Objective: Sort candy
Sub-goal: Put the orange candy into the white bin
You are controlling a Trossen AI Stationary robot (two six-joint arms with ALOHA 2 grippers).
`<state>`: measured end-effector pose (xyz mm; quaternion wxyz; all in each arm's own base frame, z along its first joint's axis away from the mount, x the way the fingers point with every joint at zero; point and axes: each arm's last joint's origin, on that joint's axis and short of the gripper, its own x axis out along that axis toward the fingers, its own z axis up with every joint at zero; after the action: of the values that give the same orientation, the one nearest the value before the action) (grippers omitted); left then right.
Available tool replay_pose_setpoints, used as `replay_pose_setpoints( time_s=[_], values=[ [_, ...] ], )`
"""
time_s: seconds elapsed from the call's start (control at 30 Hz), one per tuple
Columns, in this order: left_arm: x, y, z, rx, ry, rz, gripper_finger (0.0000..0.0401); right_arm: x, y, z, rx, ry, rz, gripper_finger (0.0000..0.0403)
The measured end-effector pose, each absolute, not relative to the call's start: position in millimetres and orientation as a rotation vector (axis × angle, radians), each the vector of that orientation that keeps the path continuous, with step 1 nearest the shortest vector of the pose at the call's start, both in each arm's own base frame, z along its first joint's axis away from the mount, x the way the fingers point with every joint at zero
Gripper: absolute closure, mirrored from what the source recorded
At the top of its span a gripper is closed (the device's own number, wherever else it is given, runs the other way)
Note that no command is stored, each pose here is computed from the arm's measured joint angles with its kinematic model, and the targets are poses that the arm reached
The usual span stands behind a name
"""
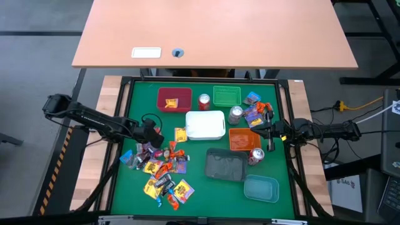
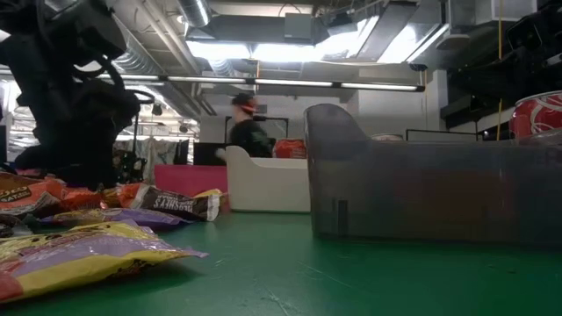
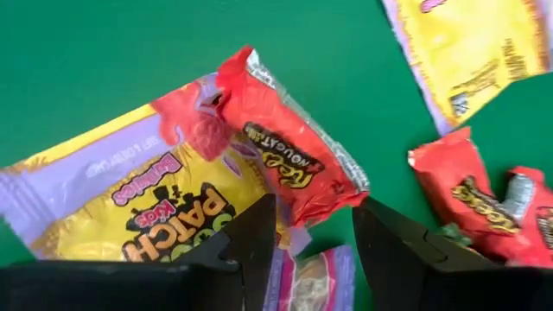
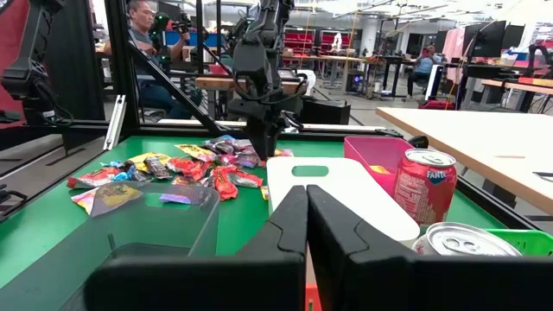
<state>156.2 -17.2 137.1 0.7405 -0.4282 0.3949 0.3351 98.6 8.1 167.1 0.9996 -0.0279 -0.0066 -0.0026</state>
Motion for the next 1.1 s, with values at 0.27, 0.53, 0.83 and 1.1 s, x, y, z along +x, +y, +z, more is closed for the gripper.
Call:
replay_pose_setpoints(
  time_s=[0.27,0.53,0.83,1.1],
  values=[
    [161,-17,126,-0.886,0.903,0.799,0.026,99,8,167,-0.056,-0.013,-0.005,0.0397],
    [163,-17,124,-0.891,0.896,0.793,0.0316,99,8,167,-0.056,-0.013,-0.005,0.0397],
    [161,-18,129,-0.917,0.881,0.757,0.0396,99,8,167,-0.056,-0.013,-0.005,0.0397],
    [159,-17,139,-0.943,0.819,0.717,0.0399,99,8,167,-0.056,-0.013,-0.005,0.0397]
  ],
)
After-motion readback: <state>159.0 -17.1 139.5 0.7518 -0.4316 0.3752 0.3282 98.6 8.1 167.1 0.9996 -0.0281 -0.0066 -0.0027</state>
